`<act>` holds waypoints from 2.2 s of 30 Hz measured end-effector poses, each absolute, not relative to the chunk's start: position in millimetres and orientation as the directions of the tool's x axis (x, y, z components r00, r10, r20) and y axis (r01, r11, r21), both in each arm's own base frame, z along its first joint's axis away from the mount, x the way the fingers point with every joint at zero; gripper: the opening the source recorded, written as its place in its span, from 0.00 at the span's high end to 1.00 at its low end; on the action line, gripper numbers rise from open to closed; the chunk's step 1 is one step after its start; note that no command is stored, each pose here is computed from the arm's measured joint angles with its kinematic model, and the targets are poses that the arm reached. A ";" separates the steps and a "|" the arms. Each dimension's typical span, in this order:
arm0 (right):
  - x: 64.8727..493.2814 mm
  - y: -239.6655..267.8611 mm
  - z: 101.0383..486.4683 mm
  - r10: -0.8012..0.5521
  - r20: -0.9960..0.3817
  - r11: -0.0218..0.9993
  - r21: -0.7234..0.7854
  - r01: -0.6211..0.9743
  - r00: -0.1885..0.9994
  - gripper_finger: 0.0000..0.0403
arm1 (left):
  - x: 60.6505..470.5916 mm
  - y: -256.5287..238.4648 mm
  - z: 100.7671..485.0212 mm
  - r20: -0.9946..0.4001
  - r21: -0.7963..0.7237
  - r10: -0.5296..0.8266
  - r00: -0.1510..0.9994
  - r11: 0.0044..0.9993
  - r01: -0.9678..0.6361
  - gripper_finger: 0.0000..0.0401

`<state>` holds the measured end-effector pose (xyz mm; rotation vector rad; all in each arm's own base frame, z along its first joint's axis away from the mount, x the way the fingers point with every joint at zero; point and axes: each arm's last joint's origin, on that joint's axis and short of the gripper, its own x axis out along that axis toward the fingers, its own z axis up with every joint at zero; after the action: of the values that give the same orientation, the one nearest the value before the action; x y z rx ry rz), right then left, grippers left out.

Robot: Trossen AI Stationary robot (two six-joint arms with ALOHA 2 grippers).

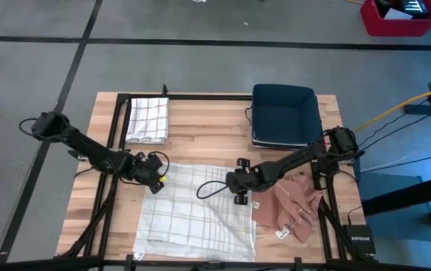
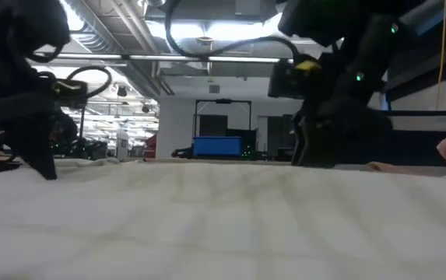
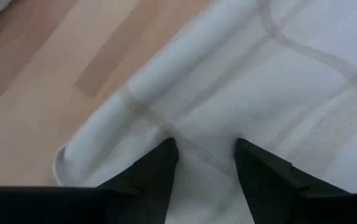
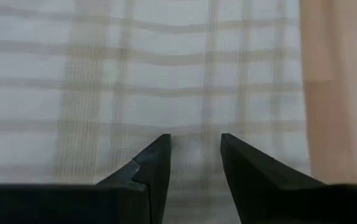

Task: Fold towel
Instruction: Fold the white towel on the table

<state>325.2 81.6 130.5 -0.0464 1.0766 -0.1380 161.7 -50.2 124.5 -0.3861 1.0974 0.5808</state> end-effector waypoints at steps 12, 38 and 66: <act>338.2 11.5 123.7 -0.297 -0.821 0.955 -0.245 0.170 0.488 0.64 | 149.1 -44.6 121.4 -0.916 0.076 0.328 0.230 0.707 -0.704 0.60; 275.9 87.6 183.4 -0.098 -0.926 0.995 -0.095 0.026 0.365 0.64 | 161.2 -99.3 134.4 -0.854 -0.134 0.142 0.500 0.870 -0.475 0.60; 257.6 99.9 225.2 -0.158 -0.872 0.987 -0.124 0.103 0.463 0.64 | 167.5 -127.3 200.2 -0.798 -0.238 0.033 0.602 0.900 -0.365 0.60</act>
<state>257.6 99.9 225.2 -0.0559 1.0777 -0.1608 167.5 -127.3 200.2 -0.4015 0.9003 0.2378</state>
